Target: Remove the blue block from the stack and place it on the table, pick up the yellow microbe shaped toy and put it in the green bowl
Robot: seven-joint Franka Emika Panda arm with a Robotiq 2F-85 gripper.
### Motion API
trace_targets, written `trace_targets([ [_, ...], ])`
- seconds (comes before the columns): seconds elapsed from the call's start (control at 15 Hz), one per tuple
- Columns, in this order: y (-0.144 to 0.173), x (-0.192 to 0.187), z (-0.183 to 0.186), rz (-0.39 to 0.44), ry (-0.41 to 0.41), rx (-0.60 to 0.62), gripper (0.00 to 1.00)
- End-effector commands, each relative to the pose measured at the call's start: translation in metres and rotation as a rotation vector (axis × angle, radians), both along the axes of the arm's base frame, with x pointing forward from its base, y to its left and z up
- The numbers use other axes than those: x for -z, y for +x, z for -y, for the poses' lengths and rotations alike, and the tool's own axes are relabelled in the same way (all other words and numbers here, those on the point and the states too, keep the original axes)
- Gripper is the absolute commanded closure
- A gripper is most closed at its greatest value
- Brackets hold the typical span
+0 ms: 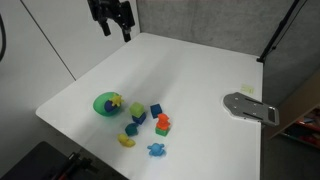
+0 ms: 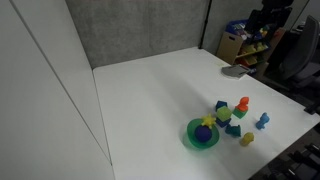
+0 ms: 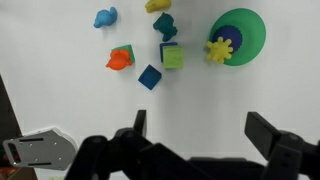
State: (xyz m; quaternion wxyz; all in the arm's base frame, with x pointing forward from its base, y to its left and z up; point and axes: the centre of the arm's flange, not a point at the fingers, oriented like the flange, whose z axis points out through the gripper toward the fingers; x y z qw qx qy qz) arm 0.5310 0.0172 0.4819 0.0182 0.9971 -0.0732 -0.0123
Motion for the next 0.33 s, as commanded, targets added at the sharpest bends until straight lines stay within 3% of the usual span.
trace_targets([
  [0.0, -0.007, -0.0081, -0.0011, 0.002, -0.002, 0.007, 0.0],
  [0.27, -0.0005, -0.0016, -0.0004, 0.003, 0.0, -0.001, 0.0],
])
